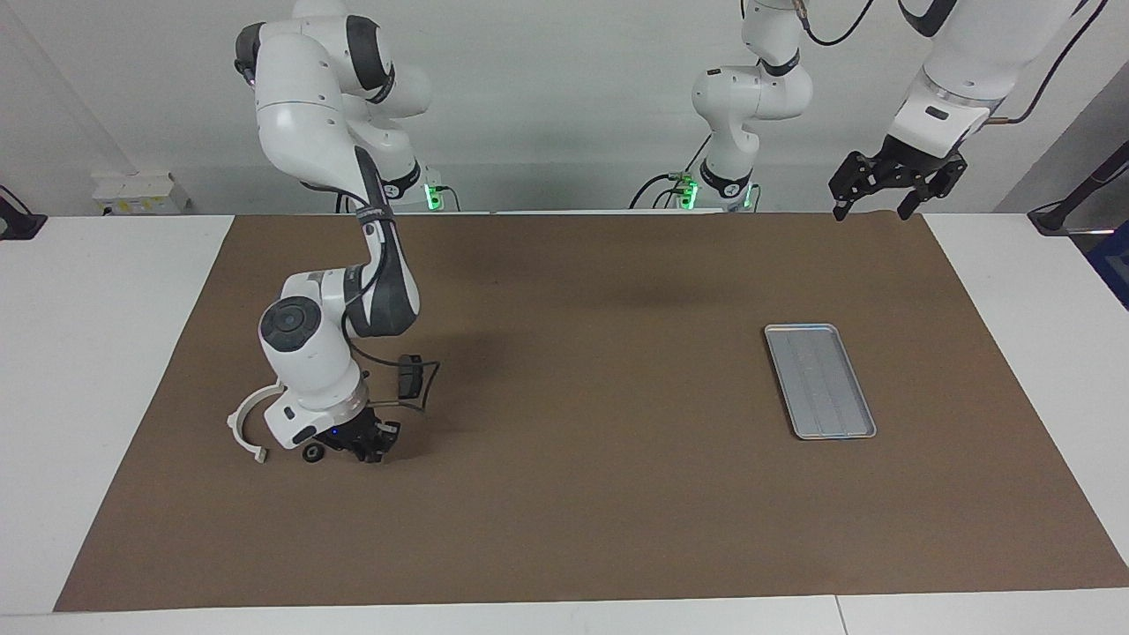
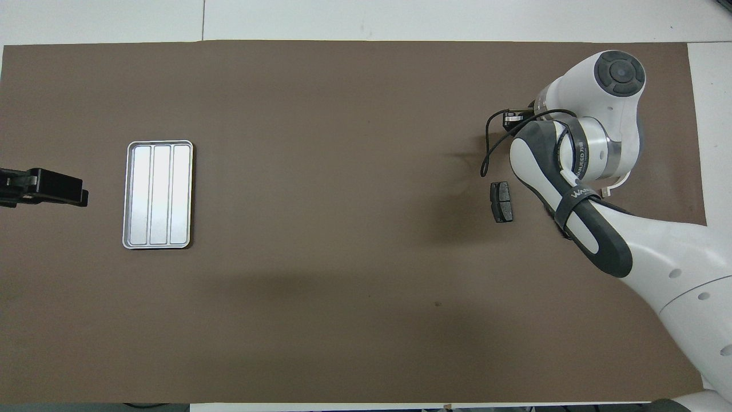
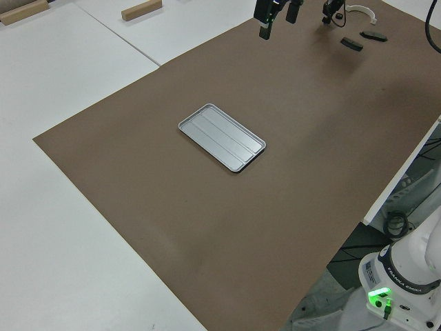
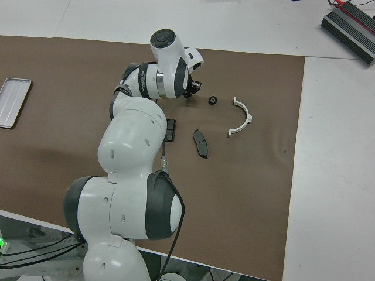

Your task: Place bearing gear from tray to pile

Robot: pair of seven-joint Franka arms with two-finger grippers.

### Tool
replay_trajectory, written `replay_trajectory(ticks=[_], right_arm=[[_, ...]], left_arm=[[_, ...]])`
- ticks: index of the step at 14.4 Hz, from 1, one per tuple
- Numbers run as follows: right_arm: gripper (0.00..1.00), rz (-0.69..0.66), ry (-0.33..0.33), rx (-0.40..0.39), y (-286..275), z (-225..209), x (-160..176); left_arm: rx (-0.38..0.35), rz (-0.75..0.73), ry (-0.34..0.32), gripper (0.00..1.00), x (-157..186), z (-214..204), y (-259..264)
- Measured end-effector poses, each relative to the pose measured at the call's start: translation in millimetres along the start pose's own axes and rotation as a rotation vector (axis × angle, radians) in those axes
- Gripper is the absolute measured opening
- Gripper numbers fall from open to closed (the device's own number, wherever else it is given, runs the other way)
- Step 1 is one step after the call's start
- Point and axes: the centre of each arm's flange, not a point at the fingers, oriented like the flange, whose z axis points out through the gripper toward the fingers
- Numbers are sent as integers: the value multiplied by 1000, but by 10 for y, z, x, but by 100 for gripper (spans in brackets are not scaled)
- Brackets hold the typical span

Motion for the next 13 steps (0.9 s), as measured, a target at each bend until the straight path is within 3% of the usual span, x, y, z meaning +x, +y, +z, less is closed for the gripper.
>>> replay_trajectory(ticks=[9,10,13], right_arm=[[23,-1,9,3,-11,71,7],[31,-2,7,4,-15,82,4],[68,-10,8,6,-75,80,-4]], left_arm=[[0,0,0,100,0,0,0],[0,0,0,100,0,0,0],[0,0,0,100,0,0,0]])
